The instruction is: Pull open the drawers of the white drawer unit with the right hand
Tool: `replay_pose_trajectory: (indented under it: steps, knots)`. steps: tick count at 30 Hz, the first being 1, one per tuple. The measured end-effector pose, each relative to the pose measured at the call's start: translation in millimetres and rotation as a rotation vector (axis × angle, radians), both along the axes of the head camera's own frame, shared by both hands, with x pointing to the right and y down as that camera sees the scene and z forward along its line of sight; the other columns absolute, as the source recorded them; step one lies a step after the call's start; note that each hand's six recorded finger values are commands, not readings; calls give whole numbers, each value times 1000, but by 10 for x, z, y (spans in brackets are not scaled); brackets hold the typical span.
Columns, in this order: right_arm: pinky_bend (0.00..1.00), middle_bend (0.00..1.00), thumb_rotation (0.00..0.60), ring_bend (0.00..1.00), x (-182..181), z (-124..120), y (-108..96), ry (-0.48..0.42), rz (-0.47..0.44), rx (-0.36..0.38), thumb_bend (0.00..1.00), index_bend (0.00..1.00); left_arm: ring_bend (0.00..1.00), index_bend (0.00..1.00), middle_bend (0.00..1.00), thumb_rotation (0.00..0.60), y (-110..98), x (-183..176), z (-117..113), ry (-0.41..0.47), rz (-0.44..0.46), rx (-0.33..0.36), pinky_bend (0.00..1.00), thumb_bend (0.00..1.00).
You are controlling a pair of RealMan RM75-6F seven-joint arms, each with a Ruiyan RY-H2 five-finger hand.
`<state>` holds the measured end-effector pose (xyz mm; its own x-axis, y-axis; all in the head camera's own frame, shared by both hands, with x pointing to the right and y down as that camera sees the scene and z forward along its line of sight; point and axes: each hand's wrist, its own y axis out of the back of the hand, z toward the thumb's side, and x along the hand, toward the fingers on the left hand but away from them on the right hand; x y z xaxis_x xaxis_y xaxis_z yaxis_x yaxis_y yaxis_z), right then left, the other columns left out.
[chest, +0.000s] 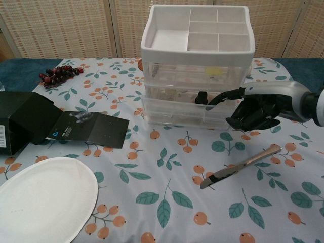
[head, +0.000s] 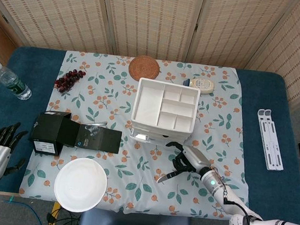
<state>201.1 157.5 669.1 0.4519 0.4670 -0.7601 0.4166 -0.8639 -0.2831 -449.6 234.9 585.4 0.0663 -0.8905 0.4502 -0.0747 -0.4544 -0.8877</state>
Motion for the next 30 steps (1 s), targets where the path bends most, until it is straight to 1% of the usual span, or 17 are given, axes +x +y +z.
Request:
replay_pose_trajectory:
  steps: [26,30]
  knots:
    - [985,857,600,980,21,-221,394,-50,-56,-39,603,201,42,145,1,600,15,6,12,-1,3,-5,72,296]
    - [985,857,600,980,50,-244,416,-50,-54,-41,603,201,42,145,0,600,14,-6,11,-4,0,-6,72,296]
